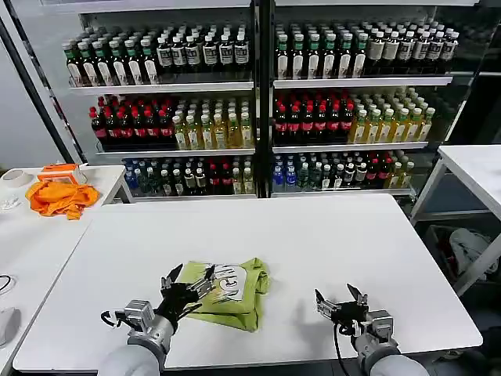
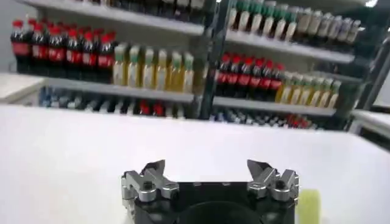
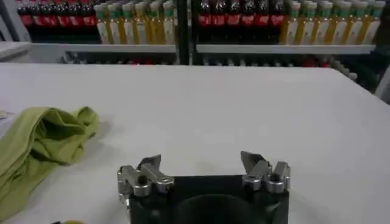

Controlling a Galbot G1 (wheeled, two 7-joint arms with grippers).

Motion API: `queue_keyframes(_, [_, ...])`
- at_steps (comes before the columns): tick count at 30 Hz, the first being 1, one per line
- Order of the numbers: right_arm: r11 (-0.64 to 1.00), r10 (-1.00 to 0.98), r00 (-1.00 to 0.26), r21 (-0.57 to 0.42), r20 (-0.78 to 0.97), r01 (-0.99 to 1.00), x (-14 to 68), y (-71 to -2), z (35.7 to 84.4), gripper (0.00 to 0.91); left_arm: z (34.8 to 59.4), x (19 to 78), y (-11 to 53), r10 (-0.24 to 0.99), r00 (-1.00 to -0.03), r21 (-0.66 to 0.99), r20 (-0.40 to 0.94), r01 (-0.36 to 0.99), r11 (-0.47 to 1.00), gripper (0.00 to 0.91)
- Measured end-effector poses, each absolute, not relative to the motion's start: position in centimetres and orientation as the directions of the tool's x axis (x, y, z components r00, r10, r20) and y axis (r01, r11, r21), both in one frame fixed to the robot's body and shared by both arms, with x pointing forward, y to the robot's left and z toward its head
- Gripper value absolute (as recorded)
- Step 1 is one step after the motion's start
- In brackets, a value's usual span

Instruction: Fold and organize the clothes.

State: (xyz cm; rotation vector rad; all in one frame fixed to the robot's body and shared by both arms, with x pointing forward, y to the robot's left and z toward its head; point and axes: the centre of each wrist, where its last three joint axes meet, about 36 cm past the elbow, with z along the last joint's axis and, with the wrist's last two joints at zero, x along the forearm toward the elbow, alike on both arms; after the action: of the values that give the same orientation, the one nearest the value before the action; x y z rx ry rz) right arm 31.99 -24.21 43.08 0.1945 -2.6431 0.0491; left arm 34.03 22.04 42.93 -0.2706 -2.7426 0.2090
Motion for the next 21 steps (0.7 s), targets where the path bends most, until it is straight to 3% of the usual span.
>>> queue_keyframes(11, [0.990, -0.122, -0.874, -0.003, 0.471, -0.140, 31.5, -24.5, 43.4, 0.907, 40.2, 35.9, 23.2, 0.203, -0.886, -0.216, 0.416, 0.121, 0.969, 0.907])
queue_keyframes(21, [0.991, -0.115, -0.876, -0.006, 0.469, -0.133, 31.2, -24.6, 43.6, 0.907, 39.3, 36.9, 25.0, 0.216, -0.868, -0.303, 0.447, 0.081, 0.950, 0.907])
